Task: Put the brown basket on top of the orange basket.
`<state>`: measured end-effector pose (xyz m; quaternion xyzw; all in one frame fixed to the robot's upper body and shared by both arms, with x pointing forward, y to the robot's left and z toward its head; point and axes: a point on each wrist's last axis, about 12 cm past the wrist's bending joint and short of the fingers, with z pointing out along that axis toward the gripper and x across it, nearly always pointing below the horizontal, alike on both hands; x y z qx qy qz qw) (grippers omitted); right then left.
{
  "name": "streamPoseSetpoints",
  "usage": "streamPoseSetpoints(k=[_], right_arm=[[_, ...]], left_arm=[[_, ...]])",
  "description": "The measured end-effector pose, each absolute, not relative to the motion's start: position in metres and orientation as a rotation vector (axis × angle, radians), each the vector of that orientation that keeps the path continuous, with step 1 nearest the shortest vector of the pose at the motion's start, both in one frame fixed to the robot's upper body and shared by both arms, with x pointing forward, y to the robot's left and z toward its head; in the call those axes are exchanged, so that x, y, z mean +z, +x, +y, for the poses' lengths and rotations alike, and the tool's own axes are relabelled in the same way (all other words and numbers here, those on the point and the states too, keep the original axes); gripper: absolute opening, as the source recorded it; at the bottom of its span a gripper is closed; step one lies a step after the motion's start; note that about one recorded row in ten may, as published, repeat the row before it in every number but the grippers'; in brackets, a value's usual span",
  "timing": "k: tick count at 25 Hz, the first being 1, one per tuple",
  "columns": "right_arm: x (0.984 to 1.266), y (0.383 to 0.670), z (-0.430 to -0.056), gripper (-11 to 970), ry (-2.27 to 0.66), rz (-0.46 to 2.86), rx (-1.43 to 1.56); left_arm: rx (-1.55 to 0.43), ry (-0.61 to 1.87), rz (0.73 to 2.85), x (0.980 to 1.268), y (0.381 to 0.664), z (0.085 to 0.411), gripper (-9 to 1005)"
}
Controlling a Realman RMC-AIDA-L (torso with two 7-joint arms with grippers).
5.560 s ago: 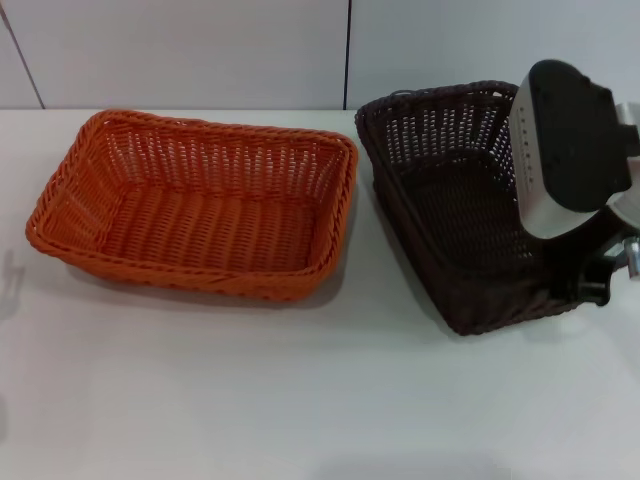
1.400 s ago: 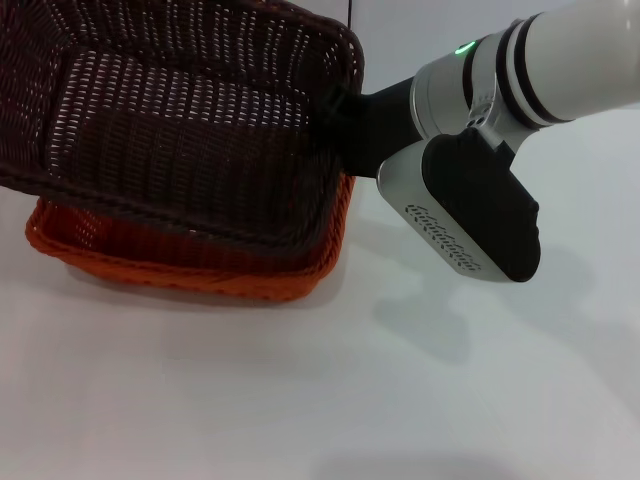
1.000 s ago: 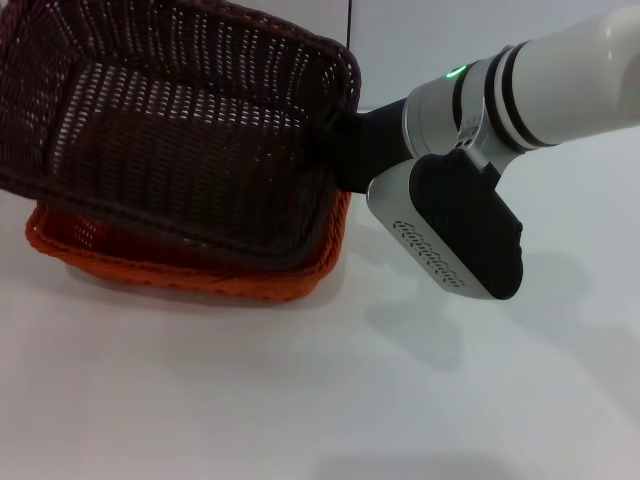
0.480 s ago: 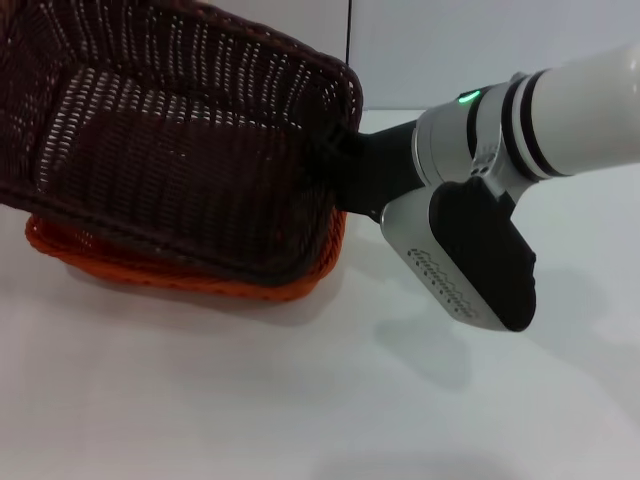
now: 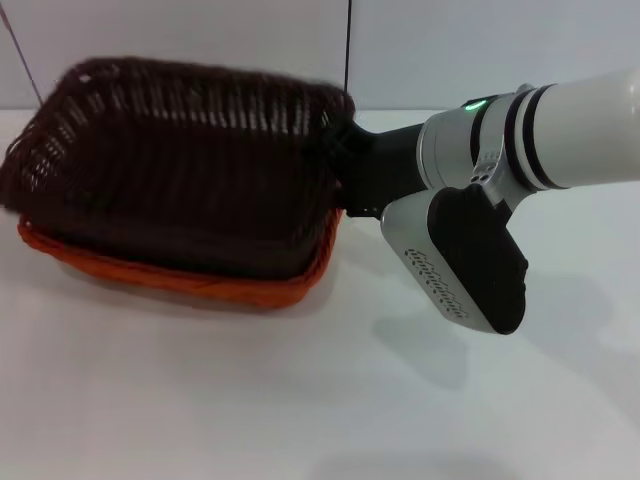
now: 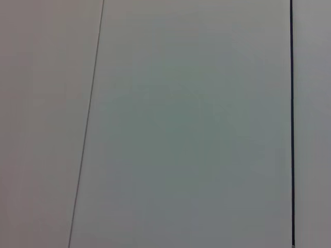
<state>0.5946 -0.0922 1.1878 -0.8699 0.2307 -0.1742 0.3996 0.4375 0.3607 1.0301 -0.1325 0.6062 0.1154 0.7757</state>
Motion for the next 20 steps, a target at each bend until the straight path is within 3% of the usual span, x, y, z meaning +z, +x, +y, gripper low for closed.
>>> streamPoseSetpoints(k=[9,20], right_arm=[[1.188,0.588,-0.098,577,-2.187,0.585,-0.452],[1.193,0.568,-0.117,573,-2.158,0.604,-0.476]], left_arm=[[0.246,-0.289,1.318,1.030,0.440,0.360,763],[0.245,-0.290,1.314,1.031,0.444,0.361,763]])
